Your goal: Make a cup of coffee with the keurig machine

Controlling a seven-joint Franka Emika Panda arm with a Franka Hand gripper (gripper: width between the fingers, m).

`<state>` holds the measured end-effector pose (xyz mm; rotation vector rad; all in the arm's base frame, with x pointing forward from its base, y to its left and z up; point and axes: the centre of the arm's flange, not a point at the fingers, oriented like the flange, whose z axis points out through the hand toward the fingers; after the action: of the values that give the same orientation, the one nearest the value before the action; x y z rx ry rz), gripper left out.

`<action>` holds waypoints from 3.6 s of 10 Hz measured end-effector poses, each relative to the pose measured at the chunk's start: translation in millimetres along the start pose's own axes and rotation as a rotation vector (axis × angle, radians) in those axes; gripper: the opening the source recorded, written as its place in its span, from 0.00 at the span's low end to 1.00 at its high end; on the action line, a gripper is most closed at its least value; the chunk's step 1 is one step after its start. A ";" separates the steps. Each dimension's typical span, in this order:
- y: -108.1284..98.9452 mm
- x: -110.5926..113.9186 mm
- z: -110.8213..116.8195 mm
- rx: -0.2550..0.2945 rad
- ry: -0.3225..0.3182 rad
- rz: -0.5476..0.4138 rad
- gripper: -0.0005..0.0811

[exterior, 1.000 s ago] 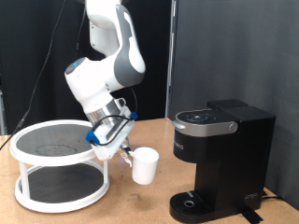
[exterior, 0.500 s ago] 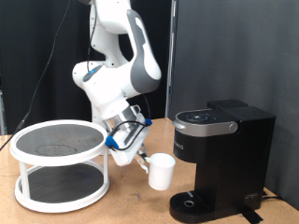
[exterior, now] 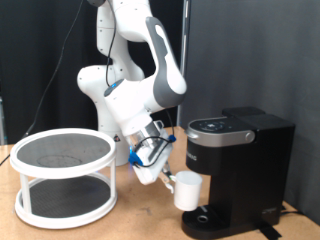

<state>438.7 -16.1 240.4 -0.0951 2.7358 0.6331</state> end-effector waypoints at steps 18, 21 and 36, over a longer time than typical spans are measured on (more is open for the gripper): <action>8.1 5.9 46.6 -0.012 0.007 0.048 0.58; 1.1 7.7 44.1 -0.058 0.009 0.036 0.75; 9.7 27.9 27.8 -0.129 0.056 0.021 0.91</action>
<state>419.5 5.0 211.5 -0.1158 2.7506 0.8250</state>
